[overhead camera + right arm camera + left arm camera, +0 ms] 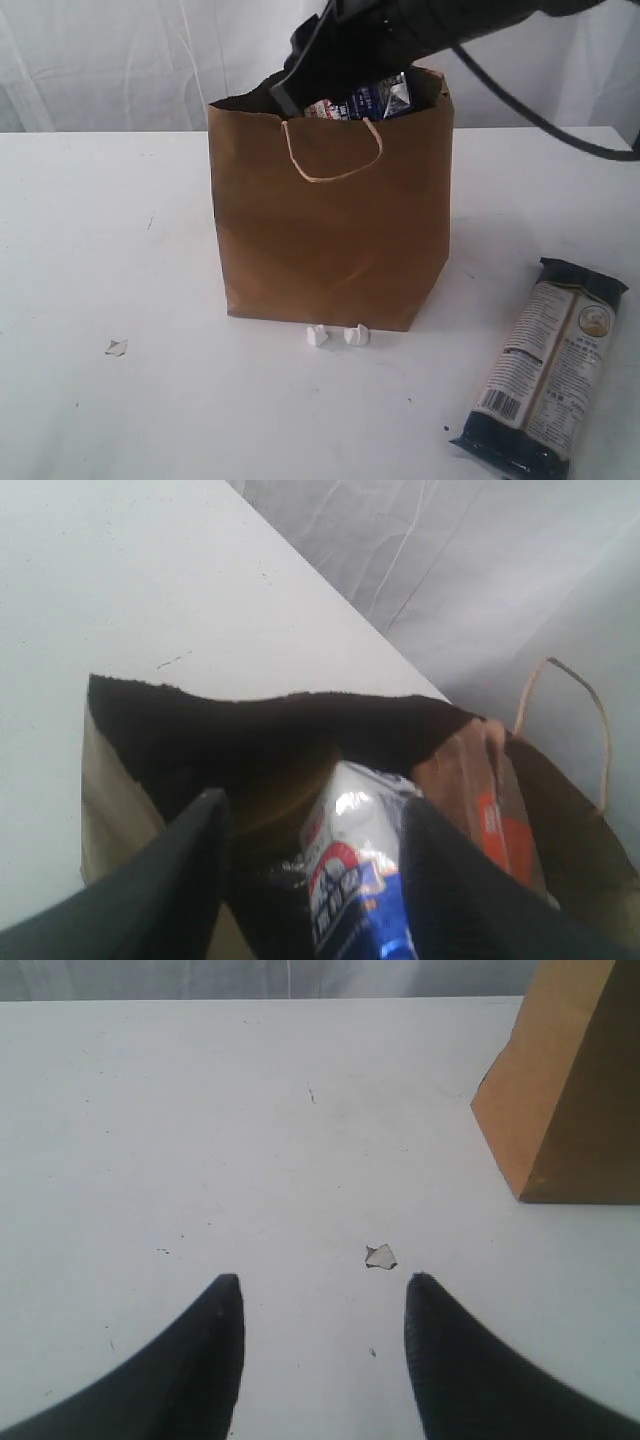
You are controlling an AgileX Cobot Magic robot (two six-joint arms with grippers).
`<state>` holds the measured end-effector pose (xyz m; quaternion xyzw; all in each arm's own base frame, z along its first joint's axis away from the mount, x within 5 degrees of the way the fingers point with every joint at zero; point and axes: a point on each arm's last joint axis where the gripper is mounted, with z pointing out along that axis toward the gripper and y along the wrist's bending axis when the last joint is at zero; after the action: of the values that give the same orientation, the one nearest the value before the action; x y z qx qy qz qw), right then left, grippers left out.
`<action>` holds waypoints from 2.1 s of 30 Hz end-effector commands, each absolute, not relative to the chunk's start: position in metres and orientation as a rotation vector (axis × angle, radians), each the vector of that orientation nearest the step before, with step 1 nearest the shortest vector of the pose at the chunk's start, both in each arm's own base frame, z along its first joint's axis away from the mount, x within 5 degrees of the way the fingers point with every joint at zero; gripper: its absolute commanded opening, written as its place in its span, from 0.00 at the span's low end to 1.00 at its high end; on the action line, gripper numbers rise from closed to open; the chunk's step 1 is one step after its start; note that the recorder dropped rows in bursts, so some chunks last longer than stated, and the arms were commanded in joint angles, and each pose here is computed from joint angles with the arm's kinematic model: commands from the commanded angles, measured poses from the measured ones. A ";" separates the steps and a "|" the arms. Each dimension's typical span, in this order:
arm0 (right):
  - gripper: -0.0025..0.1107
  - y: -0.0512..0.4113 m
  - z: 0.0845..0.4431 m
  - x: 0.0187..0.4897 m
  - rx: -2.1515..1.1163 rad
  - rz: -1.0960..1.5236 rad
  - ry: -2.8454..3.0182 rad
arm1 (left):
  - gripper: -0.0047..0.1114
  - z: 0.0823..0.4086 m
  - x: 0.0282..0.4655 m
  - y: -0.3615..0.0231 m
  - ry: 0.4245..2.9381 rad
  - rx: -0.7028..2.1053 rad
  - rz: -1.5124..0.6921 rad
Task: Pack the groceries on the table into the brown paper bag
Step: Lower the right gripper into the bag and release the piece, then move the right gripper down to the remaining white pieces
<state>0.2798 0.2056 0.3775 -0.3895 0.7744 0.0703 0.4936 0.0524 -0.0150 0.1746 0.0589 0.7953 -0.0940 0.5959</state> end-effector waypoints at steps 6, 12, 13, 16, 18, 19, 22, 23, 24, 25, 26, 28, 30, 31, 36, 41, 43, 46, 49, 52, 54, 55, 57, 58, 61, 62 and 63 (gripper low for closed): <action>0.46 0.131 0.391 0.194 -0.780 0.152 1.982 | 0.50 0.174 0.052 -0.015 1.850 0.133 -0.221; 0.46 0.087 0.358 0.140 -0.624 0.178 2.173 | 0.50 0.174 0.052 -0.015 1.850 0.133 -0.221; 0.46 0.085 0.350 0.136 -0.618 0.186 2.207 | 0.50 0.174 0.052 -0.015 1.850 0.133 -0.221; 0.46 0.084 0.316 0.126 -0.618 0.231 2.334 | 0.50 0.174 0.052 -0.015 1.850 0.133 -0.221; 0.45 0.090 0.292 0.125 -0.610 0.306 2.407 | 0.50 0.174 0.052 -0.015 1.850 0.133 -0.221; 0.44 0.096 0.279 0.128 -0.618 0.344 2.421 | 0.50 0.174 0.052 -0.015 1.850 0.133 -0.221; 0.43 0.111 0.262 0.141 -0.572 0.418 2.427 | 0.50 0.174 0.052 -0.015 1.850 0.133 -0.221; 0.43 0.114 0.257 0.147 -0.565 0.421 2.428 | 0.50 0.174 0.052 -0.015 1.850 0.133 -0.221; 0.43 0.120 0.252 0.154 -0.555 0.423 2.426 | 0.50 0.174 0.052 -0.015 1.850 0.133 -0.221; 0.43 0.125 0.245 0.161 -0.534 0.431 2.430 | 0.50 0.174 0.052 -0.015 1.850 0.133 -0.221; 0.43 0.130 0.237 0.169 -0.527 0.429 2.432 | 0.50 0.174 0.052 -0.015 1.850 0.133 -0.221; 0.43 0.140 0.220 0.183 -0.516 0.420 2.446 | 0.50 0.174 0.052 -0.015 1.850 0.133 -0.221; 0.45 0.149 0.205 0.194 -0.452 0.447 2.472 | 0.50 0.174 0.052 -0.015 1.850 0.133 -0.221; 0.47 0.153 0.198 0.200 -0.419 0.457 2.489 | 0.50 0.174 0.052 -0.015 1.850 0.133 -0.221; 0.58 0.175 0.175 0.218 -0.430 0.447 2.521 | 0.50 0.174 0.052 -0.015 1.850 0.133 -0.221; 0.59 0.188 0.162 0.234 -0.449 0.428 2.542 | 0.50 0.174 0.052 -0.015 1.850 0.133 -0.221; 0.59 0.193 0.158 0.240 -0.451 0.424 2.548 | 0.50 0.174 0.052 -0.015 1.850 0.133 -0.221; 0.59 0.199 0.152 0.248 -0.456 0.417 2.559 | 0.50 0.174 0.052 -0.015 1.850 0.133 -0.221; 0.59 0.204 0.147 0.254 -0.459 0.411 2.574 | 0.50 0.174 0.052 -0.015 1.850 0.133 -0.221; 0.59 0.206 0.142 0.256 -0.464 0.402 2.596 | 0.50 0.174 0.052 -0.015 1.850 0.133 -0.221; 0.58 0.206 0.139 0.256 -0.466 0.397 2.605 | 0.50 0.174 0.052 -0.015 1.850 0.133 -0.221; 0.58 0.206 0.138 0.256 -0.466 0.395 2.610 | 0.50 0.174 0.052 -0.015 1.850 0.133 -0.221; 0.58 0.206 0.135 0.256 -0.468 0.391 2.611 | 0.50 0.174 0.052 -0.015 1.850 0.133 -0.221; 0.58 0.206 0.134 0.257 -0.470 0.389 2.612 | 0.50 0.174 0.052 -0.015 1.850 0.133 -0.221; 0.58 0.206 0.131 0.257 -0.469 0.385 2.613 | 0.50 0.174 0.052 -0.015 1.850 0.133 -0.221; 0.58 0.207 0.129 0.258 -0.469 0.384 2.613 | 0.50 0.174 0.052 -0.015 1.850 0.133 -0.221; 0.58 0.207 0.127 0.258 -0.475 0.380 2.611 | 0.50 0.174 0.052 -0.015 1.850 0.133 -0.221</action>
<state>0.2557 0.2050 0.1290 -0.1661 0.9513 0.1382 0.2201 0.0524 -0.0150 0.1746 0.0589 0.7953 -0.0940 0.5959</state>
